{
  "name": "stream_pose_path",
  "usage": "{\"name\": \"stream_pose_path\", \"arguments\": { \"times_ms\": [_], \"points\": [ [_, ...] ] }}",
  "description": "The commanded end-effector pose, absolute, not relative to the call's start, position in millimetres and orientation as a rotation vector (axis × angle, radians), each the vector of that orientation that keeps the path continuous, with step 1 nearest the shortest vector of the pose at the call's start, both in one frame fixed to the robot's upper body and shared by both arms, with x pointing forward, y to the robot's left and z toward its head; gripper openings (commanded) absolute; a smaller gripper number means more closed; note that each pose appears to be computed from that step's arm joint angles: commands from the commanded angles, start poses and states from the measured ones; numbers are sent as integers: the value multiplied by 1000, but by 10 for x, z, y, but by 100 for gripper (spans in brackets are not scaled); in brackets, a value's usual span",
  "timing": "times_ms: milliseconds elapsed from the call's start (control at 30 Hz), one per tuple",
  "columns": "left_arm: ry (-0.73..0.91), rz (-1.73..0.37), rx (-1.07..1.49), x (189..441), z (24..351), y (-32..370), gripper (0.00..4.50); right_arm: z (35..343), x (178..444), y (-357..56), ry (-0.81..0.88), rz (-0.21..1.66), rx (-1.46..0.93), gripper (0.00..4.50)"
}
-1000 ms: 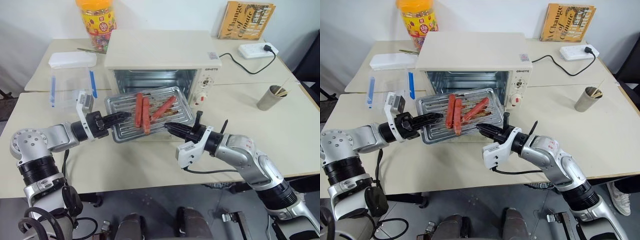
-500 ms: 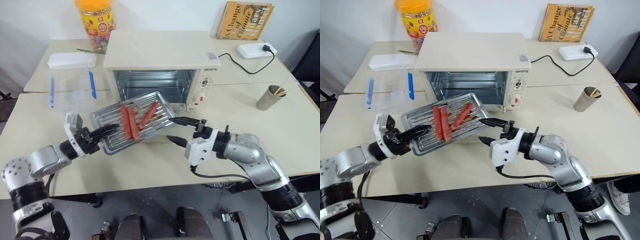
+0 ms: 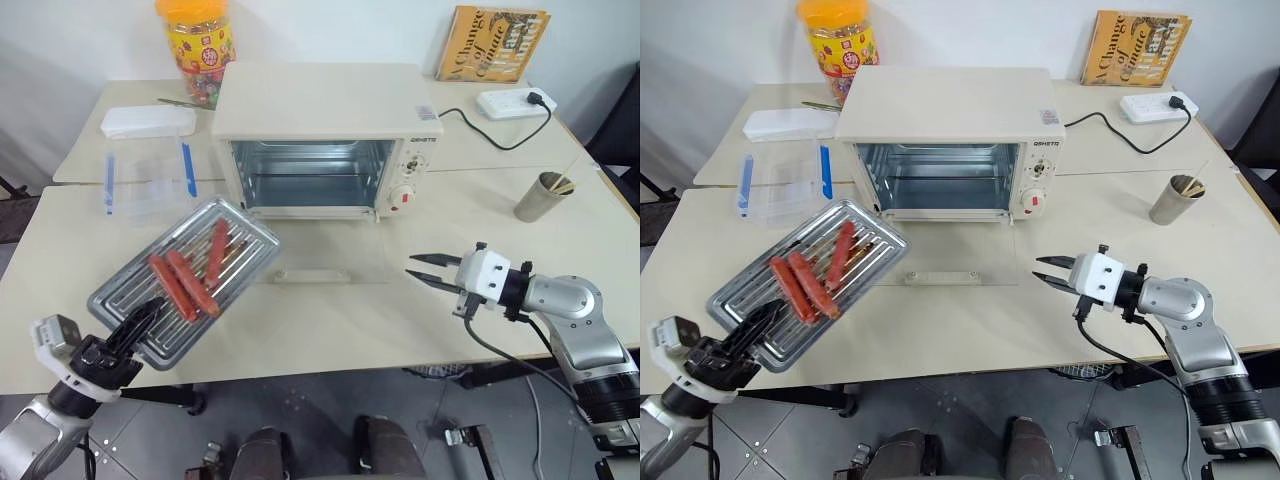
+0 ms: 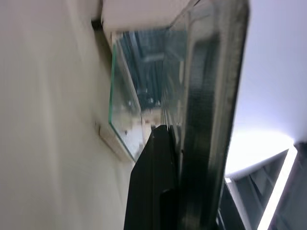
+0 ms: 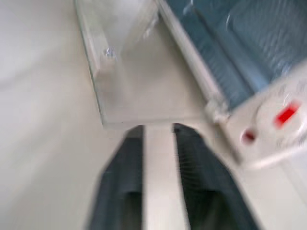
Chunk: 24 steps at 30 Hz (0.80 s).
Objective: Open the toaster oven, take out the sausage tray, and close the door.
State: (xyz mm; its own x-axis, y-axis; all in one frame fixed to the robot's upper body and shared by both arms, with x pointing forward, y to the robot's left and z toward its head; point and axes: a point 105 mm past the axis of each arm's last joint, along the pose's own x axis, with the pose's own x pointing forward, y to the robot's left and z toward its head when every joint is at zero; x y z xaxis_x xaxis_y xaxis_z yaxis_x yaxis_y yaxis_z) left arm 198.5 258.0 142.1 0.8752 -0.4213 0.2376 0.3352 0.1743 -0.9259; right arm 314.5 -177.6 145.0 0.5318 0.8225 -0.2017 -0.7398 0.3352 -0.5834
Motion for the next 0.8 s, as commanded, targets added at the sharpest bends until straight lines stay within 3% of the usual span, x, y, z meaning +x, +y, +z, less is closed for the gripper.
{"name": "stream_pose_path", "arguments": {
  "times_ms": [33,100,233,500,567,800],
  "points": [
    [-93,-519,-1291,1909,1601,2645,0,1407,3190,-1840,-67,1035,-547,1],
    [-201,-412,-1329,1893,1591,2741,0,1250,3281,-1887,48,1019,-442,1],
    [-346,-219,-1403,1886,1550,2934,0,1134,3462,-1770,91,1031,-394,1],
    [-384,-143,-1464,1983,1541,2977,0,1192,3516,-1478,35,1171,-297,1],
    [-379,-163,-1467,2008,1558,2941,0,1253,3520,-1431,7,1190,-264,1],
    [-393,-196,-1456,2015,1610,2922,0,1904,3456,-1347,-249,1187,-63,1]
  ]
}}
